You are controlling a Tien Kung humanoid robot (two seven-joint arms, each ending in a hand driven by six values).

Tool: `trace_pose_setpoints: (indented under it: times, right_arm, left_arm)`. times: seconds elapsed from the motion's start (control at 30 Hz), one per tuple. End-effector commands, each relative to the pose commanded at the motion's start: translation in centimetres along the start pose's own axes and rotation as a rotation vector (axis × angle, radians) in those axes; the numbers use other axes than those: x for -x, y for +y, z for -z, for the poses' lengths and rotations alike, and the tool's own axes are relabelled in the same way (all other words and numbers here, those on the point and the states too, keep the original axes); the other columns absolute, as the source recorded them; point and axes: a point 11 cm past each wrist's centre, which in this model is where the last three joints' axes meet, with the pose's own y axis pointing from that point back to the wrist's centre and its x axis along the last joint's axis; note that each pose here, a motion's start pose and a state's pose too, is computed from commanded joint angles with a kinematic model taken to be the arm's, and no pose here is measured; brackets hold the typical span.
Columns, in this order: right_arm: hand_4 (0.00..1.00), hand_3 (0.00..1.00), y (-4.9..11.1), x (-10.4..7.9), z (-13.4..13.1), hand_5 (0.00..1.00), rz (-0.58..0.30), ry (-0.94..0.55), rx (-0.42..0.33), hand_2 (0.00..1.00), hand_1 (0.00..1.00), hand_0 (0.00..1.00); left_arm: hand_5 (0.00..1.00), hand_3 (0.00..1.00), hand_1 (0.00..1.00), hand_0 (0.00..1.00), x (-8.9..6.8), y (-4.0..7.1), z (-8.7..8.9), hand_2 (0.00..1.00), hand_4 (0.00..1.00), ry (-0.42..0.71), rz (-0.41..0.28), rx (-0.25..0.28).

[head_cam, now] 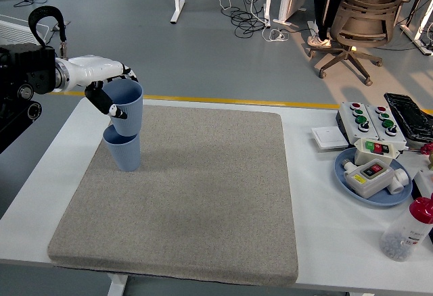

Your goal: Push cup pick cup insert cup

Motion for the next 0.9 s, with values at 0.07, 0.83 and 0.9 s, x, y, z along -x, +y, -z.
trace_pose_setpoints:
  times: [0.07,0.83,0.9]
  right_arm:
    - [0.137,0.579,0.0,0.0,0.0,0.476,0.000,0.001,-0.001,0.625,0.613,0.669]
    - [0.137,0.579,0.0,0.0,0.3,0.475,0.000,0.000,-0.005,0.624,0.613,0.670]
    - [0.137,0.579,0.0,0.0,0.3,0.475,0.000,0.001,-0.004,0.624,0.613,0.670]
  left_arm:
    - [0.114,0.507,0.556,0.449,0.1,0.0,0.2,0.591,0.547,0.007,-0.001,-0.001]
    - [0.299,0.596,0.592,0.354,2.2,-0.8,1.7,0.716,0.787,0.061,0.008,-0.019]
    - [0.299,0.596,0.592,0.354,2.6,-1.0,1.9,0.716,0.787,0.065,0.013,-0.021]
